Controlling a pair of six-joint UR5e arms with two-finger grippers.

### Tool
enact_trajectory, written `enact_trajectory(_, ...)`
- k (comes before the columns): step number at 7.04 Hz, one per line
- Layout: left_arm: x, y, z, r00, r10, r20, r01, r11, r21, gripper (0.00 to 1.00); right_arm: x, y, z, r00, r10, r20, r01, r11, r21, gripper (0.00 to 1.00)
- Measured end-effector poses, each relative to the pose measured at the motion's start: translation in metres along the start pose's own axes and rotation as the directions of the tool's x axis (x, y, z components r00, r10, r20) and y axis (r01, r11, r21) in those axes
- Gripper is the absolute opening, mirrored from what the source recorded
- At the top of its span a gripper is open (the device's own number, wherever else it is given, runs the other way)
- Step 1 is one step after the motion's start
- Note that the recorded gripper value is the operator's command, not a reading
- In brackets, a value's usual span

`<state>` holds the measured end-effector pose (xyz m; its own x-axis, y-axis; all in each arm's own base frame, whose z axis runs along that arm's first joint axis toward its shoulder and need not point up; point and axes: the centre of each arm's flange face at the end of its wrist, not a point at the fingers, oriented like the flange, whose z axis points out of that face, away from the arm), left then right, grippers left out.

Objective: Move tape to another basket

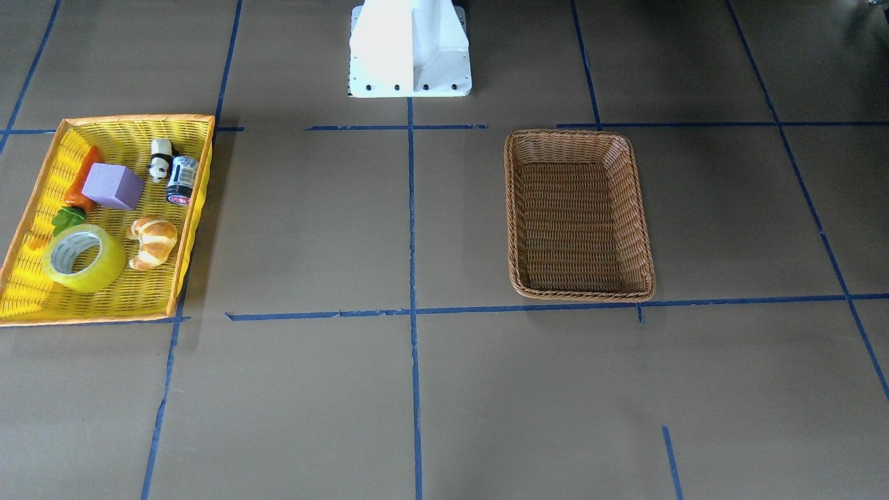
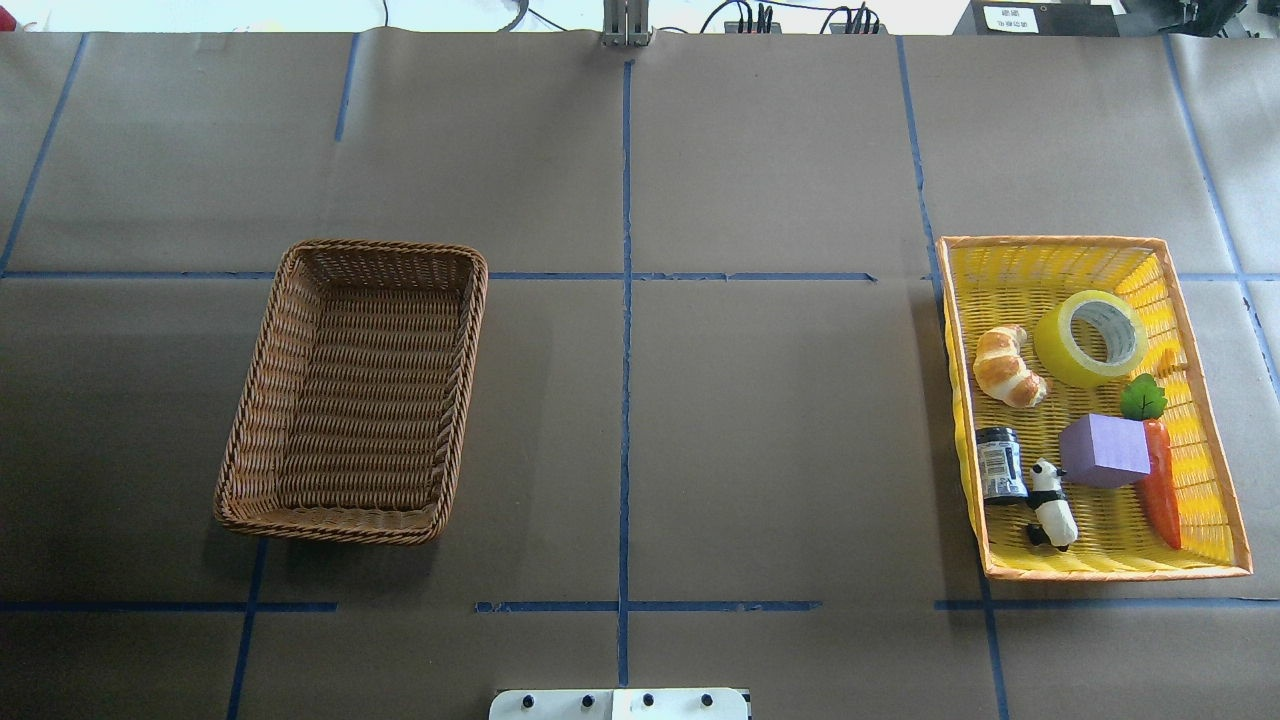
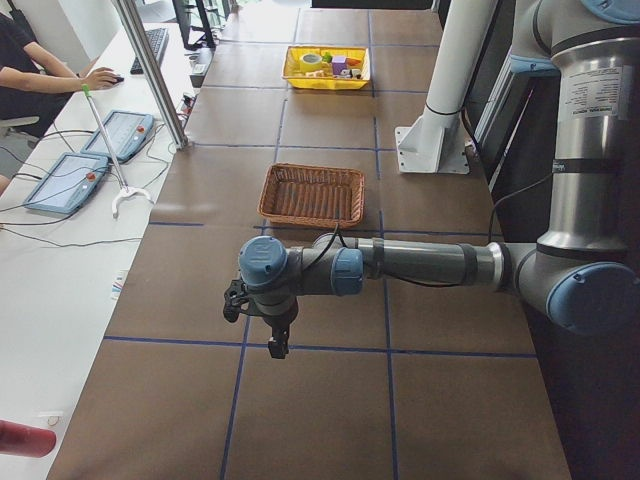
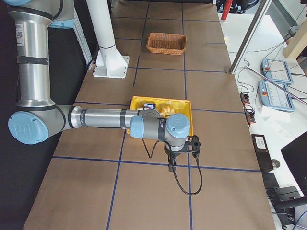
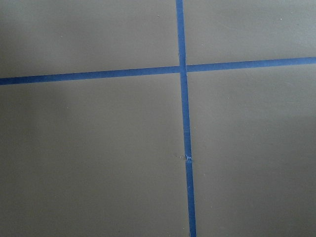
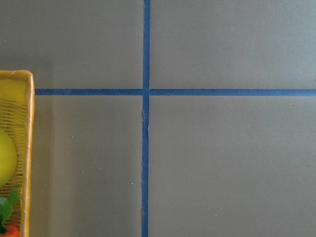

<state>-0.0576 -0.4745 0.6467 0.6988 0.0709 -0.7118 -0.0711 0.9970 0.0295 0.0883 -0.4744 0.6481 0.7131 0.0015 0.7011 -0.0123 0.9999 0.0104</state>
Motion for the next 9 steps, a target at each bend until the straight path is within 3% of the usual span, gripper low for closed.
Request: enact_trajectory(9,0.0097,-0.0031,-0.0096,1.0,0.022,0.001,-0.022,1.0,0.021,1.0,-0.0053,-0.0041,-0.0092,1.0,-0.002,0.004,0.002,1.0,0.02,1.0)
